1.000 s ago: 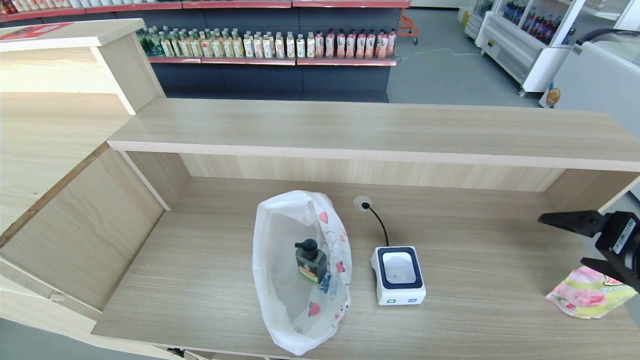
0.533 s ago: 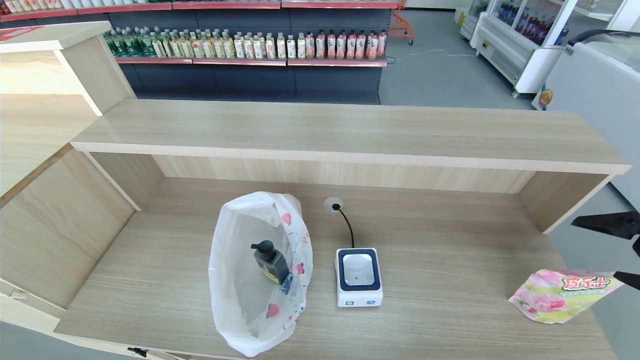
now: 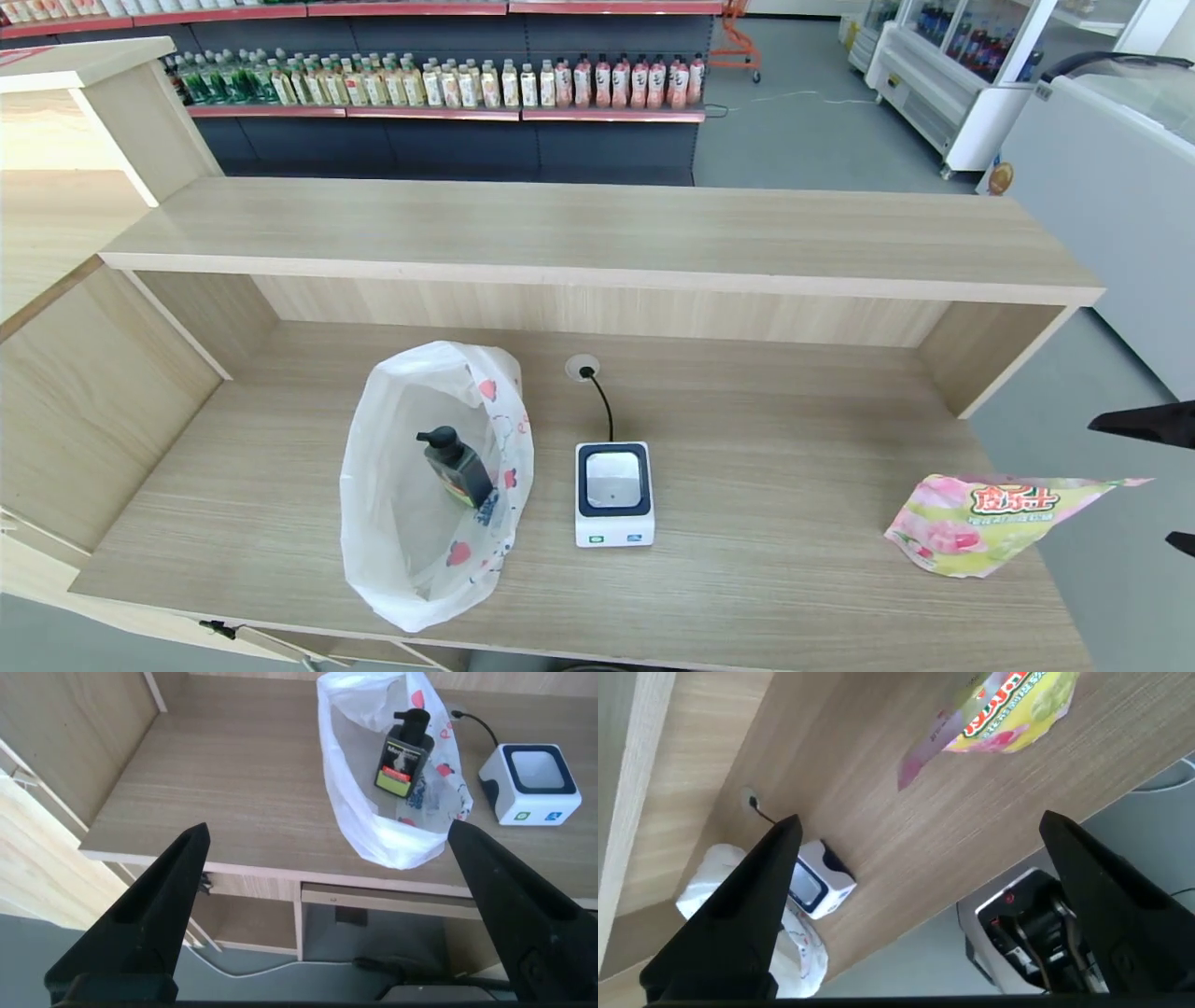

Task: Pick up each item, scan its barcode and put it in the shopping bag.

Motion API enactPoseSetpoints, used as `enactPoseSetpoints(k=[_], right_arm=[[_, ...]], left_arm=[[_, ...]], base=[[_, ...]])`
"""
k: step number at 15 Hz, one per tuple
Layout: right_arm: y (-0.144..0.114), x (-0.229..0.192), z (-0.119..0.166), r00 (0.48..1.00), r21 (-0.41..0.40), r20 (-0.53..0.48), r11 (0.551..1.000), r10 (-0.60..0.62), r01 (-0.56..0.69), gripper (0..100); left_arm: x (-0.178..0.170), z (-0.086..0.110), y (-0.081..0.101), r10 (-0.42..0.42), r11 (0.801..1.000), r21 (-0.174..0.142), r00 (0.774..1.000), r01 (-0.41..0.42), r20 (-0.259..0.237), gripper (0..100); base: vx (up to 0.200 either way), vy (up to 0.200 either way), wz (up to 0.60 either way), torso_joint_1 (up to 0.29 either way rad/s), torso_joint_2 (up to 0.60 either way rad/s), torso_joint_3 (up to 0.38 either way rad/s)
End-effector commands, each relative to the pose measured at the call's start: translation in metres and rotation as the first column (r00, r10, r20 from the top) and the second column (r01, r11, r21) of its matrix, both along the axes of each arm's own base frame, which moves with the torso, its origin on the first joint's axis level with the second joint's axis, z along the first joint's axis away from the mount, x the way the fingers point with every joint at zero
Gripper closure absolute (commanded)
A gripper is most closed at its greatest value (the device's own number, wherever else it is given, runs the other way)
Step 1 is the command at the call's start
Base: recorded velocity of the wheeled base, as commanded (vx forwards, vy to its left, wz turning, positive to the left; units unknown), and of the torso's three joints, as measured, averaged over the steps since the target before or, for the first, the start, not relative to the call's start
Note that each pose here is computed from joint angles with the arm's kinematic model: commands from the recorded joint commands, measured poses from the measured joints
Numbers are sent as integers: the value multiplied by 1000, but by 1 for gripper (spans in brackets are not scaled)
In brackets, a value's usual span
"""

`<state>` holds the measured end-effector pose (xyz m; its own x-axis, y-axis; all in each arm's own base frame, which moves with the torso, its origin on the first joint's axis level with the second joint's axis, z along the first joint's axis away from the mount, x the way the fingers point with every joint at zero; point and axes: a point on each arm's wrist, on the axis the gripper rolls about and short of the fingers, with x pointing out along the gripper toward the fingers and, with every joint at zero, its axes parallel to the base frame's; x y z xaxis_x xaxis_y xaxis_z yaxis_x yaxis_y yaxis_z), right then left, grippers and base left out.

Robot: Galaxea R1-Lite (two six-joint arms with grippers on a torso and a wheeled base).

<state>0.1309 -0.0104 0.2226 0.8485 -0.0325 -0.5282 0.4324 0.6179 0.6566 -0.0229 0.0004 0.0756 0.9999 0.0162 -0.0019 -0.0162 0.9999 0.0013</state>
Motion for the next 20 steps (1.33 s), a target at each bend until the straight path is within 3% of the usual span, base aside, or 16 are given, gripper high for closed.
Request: enactPoseSetpoints(k=[1,3,8,12,16,20], right_arm=[[-6,16,0,997,40,-34,997,-65,67,0],[-9,35,3,988,127,-65,981,-139,147,0],[-32,78,-36,922,80,-266,947,-282,312,0],[-40,124,-67,912,41,-285,947,-295,319,0],[-23,159,-101,931,1,-308,978,-196,206,0],[-11,175,-126,922,-62,-338,982,-189,179,0]], left_arm=[[0,0,0,1,1000,0,1000,-1,0,0],[0,0,0,1,1000,0,1000,-1,0,0],[0,0,0,1,1000,0,1000,-1,0,0],[0,0,0,1,1000,0,1000,-1,0,0],[0,0,0,1,1000,0,1000,-1,0,0],[0,0,0,1,1000,0,1000,-1,0,0]], base=[[0,0,0,0,0,0],[0,0,0,0,0,0],[0,0,0,0,0,0],[0,0,0,0,0,0],[0,0,0,0,0,0],[0,0,0,0,0,0]])
